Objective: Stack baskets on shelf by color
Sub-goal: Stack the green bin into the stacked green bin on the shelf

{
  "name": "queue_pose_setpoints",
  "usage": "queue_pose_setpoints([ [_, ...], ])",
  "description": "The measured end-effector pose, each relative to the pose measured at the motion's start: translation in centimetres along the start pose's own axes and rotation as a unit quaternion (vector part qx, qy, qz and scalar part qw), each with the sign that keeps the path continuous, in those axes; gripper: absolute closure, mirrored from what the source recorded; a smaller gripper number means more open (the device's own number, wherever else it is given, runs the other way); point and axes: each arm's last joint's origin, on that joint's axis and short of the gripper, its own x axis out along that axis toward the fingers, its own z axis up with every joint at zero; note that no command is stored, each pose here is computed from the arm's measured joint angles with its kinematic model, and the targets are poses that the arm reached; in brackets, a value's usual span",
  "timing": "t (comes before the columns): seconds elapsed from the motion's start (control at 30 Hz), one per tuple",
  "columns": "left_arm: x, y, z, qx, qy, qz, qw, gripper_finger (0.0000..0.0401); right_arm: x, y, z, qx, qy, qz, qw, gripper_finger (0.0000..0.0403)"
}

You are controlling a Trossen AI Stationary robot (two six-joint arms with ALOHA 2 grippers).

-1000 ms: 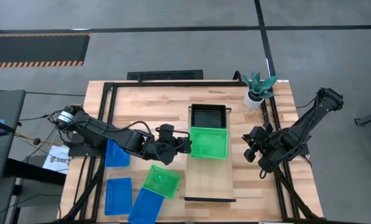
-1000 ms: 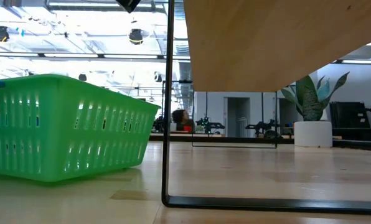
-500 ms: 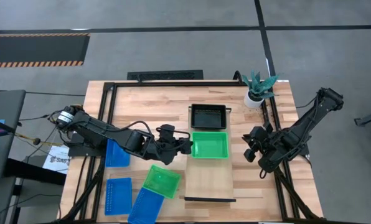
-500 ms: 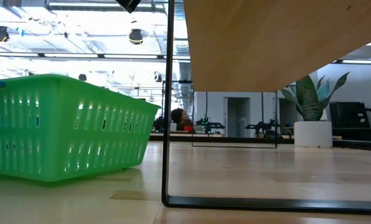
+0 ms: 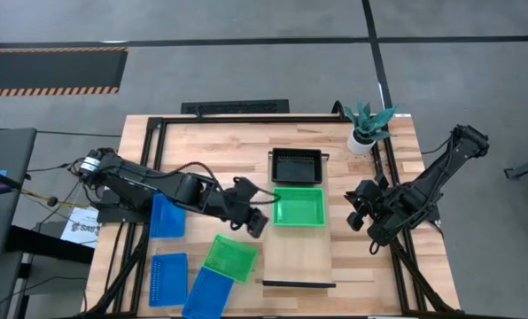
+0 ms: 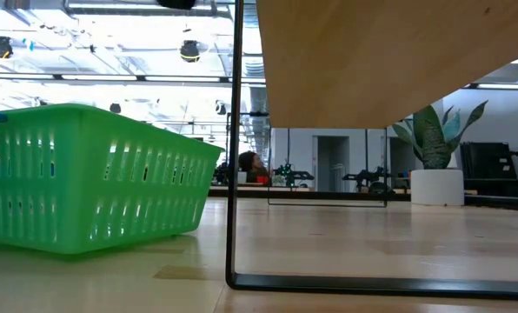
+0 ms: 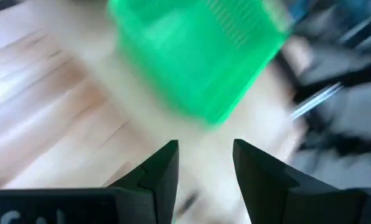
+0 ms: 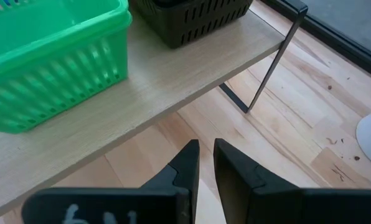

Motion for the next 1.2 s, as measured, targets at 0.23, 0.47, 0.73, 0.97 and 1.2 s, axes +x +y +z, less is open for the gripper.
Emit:
queue_pose_setpoints([
  [0.23, -0.3, 2.5, -4.7, -0.02, 0.032, 0.17, 0.985, 0.0262, 0.0, 0.0, 0.0, 0.0, 0.0, 0.0, 1.0, 0.0331],
  [0.47, -1.0, 2.4, -9.0, -0.053, 0.01, 0.192, 0.98, 0.0262, 0.0, 0.0, 0.0, 0.0, 0.0, 0.0, 1.0, 0.0331],
  [0.73, -0.5, 3.9, -11.7, -0.069, 0.006, 0.221, 0.973, 0.0246, 0.0, 0.0, -0.1, -0.002, 0.02, 0.006, 1.0, 0.0331],
  [0.97, 0.5, 5.1, -14.1, -0.097, 0.028, 0.224, 0.969, 0.0186, 0.0, 0.2, -0.3, 0.005, 0.059, 0.022, 0.998, 0.0331],
  [1.2, 2.1, 6.4, -16.8, -0.161, 0.047, 0.187, 0.968, 0.0148, 0.0, 0.3, -0.3, 0.01, 0.062, 0.028, 0.998, 0.0331],
])
